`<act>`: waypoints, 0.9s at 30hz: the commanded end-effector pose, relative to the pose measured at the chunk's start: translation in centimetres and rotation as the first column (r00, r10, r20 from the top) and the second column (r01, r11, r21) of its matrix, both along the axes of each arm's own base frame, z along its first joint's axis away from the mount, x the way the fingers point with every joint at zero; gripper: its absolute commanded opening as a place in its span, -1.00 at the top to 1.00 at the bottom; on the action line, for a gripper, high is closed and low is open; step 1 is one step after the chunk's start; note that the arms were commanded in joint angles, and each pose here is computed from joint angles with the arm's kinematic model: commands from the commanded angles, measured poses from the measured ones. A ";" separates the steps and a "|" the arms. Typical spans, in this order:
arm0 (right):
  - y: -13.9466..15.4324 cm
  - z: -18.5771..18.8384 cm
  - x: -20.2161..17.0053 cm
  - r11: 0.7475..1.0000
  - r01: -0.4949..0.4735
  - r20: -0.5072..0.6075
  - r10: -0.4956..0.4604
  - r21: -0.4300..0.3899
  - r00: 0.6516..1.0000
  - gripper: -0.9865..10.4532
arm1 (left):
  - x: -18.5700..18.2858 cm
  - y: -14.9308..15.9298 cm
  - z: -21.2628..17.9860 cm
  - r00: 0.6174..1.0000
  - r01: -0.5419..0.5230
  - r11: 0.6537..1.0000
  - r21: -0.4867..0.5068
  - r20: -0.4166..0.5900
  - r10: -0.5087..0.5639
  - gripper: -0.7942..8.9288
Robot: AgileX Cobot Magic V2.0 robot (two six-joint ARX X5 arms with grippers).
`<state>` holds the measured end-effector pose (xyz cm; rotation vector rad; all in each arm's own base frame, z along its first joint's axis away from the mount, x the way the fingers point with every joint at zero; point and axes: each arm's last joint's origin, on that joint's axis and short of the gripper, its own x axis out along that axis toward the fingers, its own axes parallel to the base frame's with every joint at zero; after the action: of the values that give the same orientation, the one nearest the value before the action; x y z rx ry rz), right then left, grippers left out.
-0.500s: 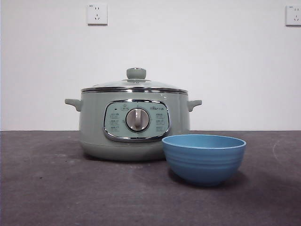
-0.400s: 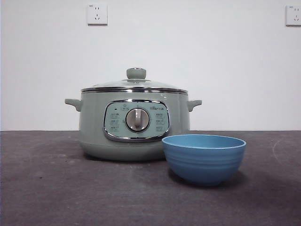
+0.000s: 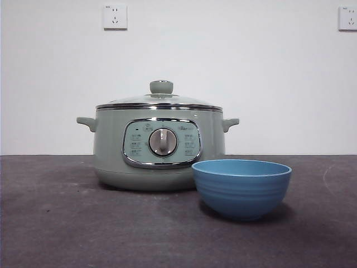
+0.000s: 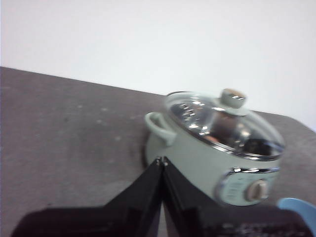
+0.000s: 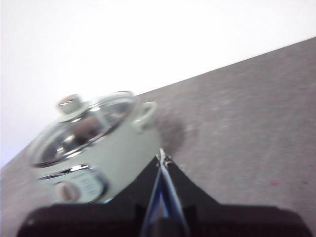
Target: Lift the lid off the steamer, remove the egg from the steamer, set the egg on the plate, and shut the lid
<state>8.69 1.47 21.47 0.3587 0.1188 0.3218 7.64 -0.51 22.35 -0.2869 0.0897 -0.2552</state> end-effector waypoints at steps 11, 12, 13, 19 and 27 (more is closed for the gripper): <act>0.7 8.6 1.1 0.934 -0.291 -0.237 0.241 -0.206 0.941 0.85 | -0.9 -0.6 6.6 0.972 0.229 0.973 -0.006 -0.060 -0.229 0.85; 0.7 9.0 1.3 0.923 -0.314 -0.256 0.255 -0.223 0.932 0.85 | -0.9 -0.7 7.0 0.967 0.244 0.970 0.001 -0.070 -0.244 0.85; 0.8 9.5 1.5 0.910 -0.338 -0.277 0.270 -0.241 0.922 0.85 | -0.9 -0.7 7.3 0.962 0.261 0.965 0.006 -0.086 -0.260 0.85; 1.1 11.7 2.3 0.835 -0.477 -0.384 0.360 -0.273 0.850 0.85 | -0.9 -0.8 8.5 0.928 0.331 0.942 0.056 -0.200 -0.314 0.85; 1.7 12.3 2.8 0.791 -0.563 -0.439 0.429 -0.240 0.790 0.84 | -0.5 -1.0 9.1 0.881 0.414 0.908 0.059 -0.277 -0.383 0.85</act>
<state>11.52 3.12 33.72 0.0142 0.6519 0.7468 7.17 -1.46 31.31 -0.2050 0.4399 -0.6132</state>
